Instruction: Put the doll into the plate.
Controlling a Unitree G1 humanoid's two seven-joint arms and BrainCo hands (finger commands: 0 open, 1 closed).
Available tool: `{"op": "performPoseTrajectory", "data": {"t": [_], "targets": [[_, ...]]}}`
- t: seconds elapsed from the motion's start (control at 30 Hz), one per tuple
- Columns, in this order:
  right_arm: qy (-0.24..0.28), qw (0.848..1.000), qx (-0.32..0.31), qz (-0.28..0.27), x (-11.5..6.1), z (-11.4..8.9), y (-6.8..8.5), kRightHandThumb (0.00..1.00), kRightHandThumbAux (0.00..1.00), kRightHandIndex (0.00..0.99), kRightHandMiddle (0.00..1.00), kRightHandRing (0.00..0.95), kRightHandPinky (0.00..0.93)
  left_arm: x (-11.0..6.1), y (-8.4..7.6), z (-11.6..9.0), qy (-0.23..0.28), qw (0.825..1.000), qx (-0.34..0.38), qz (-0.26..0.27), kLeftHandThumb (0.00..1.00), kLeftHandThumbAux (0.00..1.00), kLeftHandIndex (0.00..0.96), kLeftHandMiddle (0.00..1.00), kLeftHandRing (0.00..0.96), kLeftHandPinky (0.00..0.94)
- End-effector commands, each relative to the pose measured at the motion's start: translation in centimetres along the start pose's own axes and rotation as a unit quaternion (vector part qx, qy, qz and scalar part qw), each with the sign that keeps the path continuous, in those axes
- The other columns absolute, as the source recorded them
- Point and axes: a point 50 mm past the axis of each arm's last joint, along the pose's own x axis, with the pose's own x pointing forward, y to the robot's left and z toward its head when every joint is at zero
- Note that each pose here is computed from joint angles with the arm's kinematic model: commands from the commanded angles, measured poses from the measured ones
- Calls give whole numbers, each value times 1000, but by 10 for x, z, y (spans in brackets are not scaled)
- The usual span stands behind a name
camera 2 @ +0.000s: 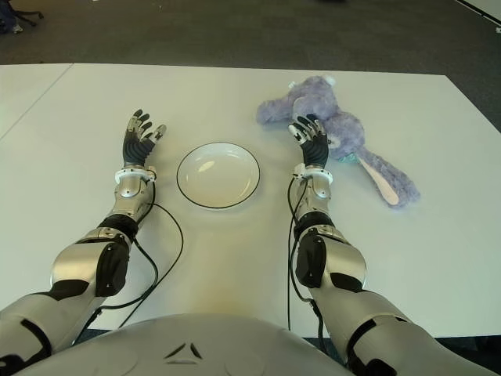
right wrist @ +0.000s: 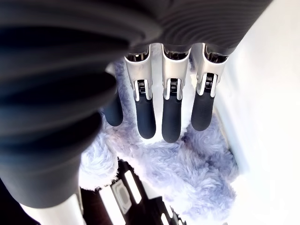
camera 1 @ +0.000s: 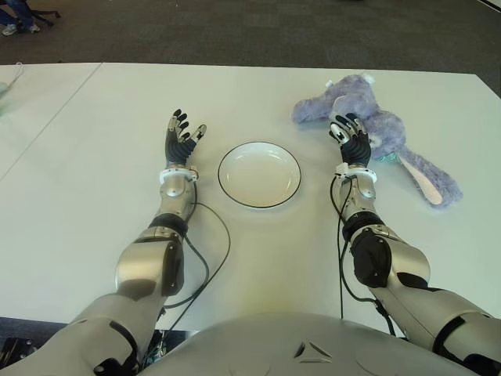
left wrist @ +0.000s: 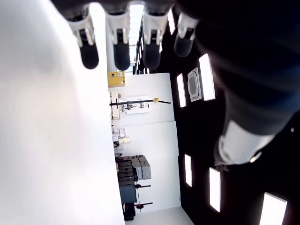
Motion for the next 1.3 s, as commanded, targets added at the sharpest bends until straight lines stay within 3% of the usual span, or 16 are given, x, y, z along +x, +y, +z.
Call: {"op": "performPoseTrajectory", "data": {"t": [0.03, 0.73, 1.13, 1.3], "targets": [[223, 969, 43, -95, -88, -99, -37, 66, 839, 199, 262, 266, 259, -75, 4, -91, 212, 977, 22, -9, 172, 692, 67, 125, 116, 138], [220, 971, 32, -89, -92, -102, -34, 132, 834, 203, 270, 278, 279, -75, 3, -91, 208, 978, 19, -9, 192, 711, 62, 120, 121, 154], [223, 969, 27, -104, -94, -103, -36, 106, 861, 214, 272, 276, 265, -75, 2, -91, 209, 978, 21, -9, 182, 706, 60, 120, 116, 141], [211, 973, 2, -98, -108, -109, -33, 73, 843, 198, 265, 269, 250, -76, 2, -91, 207, 978, 24, -8, 171, 717, 62, 121, 116, 141]]}}
